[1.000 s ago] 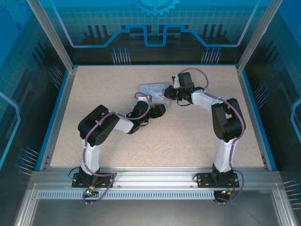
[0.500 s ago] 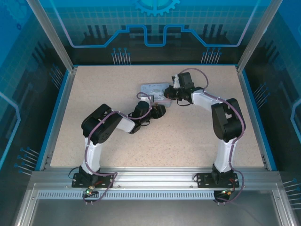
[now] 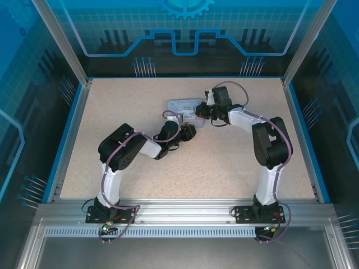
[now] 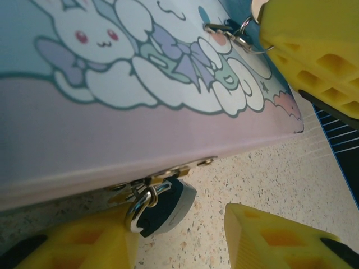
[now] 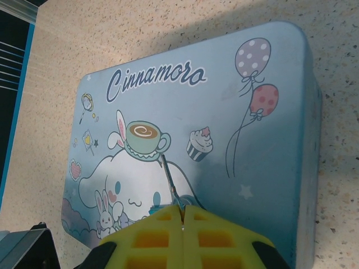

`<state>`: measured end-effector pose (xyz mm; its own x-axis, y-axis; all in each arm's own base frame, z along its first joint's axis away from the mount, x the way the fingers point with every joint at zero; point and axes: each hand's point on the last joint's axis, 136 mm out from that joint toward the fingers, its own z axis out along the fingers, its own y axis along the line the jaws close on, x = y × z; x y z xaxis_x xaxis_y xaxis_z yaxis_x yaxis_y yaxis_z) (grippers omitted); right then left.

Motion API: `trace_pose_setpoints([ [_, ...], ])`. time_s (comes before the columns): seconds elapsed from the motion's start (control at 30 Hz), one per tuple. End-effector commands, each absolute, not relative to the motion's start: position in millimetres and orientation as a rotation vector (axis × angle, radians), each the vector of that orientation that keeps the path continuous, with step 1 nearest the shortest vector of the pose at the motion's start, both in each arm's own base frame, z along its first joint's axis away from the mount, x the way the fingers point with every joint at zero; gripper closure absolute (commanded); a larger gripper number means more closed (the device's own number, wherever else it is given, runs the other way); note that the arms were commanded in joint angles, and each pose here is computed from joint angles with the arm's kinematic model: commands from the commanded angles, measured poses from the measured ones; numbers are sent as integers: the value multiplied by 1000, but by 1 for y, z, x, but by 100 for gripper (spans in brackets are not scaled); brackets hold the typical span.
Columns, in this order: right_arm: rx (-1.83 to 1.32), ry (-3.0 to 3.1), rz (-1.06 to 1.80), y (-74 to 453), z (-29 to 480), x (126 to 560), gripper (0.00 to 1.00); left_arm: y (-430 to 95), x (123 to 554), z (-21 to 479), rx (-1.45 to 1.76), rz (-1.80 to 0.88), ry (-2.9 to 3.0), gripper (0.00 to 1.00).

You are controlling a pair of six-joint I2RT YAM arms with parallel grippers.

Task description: Unlock a padlock with a key

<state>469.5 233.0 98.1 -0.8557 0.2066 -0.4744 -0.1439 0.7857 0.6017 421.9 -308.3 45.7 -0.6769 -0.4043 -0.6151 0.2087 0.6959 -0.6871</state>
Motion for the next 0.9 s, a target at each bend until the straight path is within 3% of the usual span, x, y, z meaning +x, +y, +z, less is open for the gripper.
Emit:
trace_pose_setpoints([
  [0.0, 98, 2547, 851, 223, 70, 454, 99, -312, 424, 52, -175, -1005, 2055, 56],
  [0.87, 89, 2520, 864, 224, 78, 455, 99, -310, 423, 55, -200, -1005, 2066, 92],
])
